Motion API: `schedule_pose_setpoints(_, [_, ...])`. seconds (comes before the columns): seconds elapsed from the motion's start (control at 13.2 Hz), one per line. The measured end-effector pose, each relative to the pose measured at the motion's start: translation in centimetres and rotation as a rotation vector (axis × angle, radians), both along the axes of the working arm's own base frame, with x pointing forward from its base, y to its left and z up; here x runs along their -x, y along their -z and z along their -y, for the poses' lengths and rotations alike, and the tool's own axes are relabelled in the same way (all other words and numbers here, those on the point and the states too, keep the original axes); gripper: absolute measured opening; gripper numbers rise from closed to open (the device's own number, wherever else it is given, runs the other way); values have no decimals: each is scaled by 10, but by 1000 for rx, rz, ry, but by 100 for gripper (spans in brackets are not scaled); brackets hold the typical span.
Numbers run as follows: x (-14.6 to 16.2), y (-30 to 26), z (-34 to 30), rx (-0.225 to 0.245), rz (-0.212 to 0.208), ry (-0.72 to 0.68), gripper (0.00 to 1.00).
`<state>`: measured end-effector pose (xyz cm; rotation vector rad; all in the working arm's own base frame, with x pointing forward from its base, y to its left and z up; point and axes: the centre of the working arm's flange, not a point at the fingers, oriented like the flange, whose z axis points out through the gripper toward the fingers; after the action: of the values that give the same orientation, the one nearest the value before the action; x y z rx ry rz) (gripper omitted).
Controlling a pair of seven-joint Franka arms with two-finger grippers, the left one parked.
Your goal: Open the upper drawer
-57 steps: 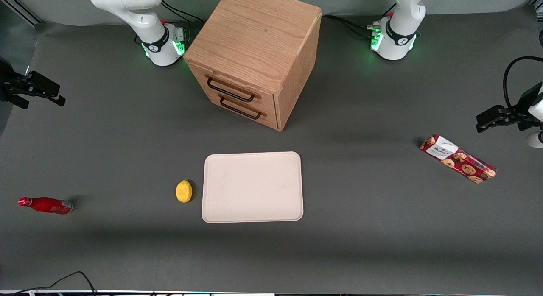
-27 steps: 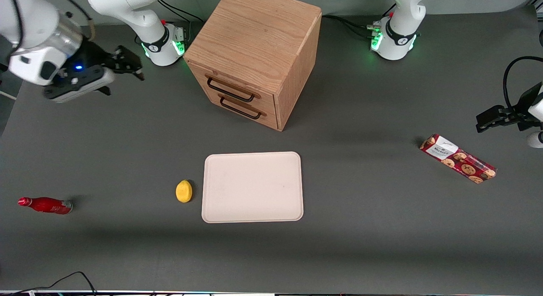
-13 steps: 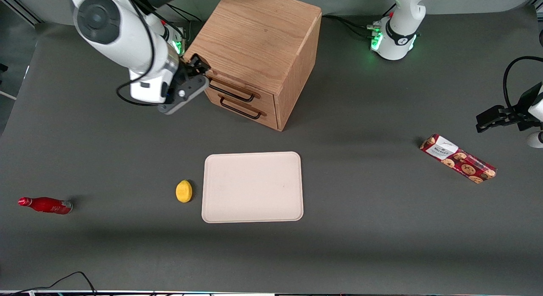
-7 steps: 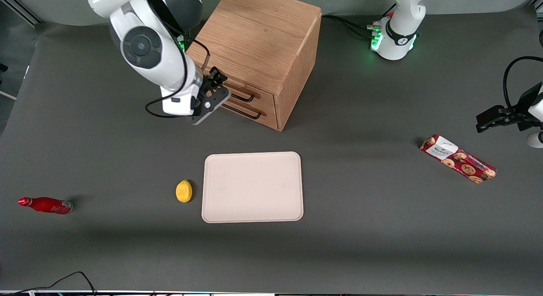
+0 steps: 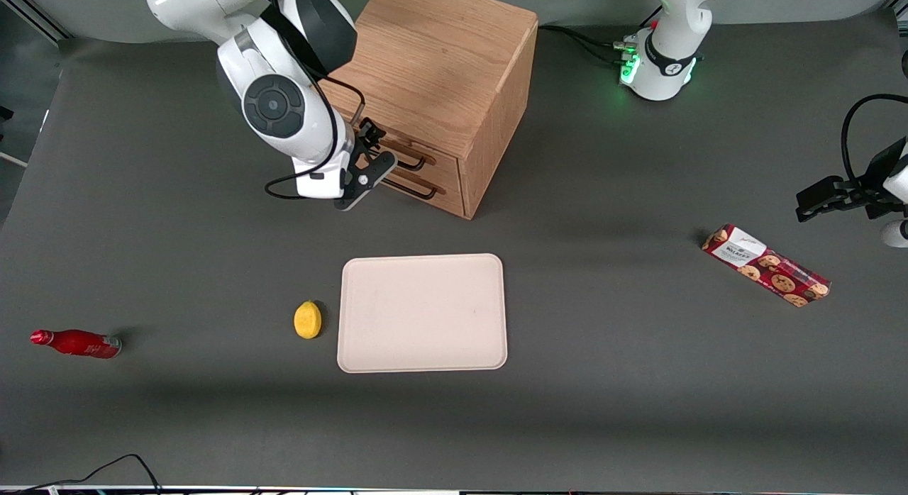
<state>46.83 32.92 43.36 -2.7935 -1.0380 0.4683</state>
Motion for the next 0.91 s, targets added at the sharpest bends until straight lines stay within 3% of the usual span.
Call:
schedule_pose_setpoints(0.23, [0,13,-1,-4,-4,-12,100])
schedule_pose_setpoints(0.53, [6,24,-12,-35,-40,-9,100])
schedule_pose_setpoints(0.91, [6,26,-13,-38,-43,-14,100])
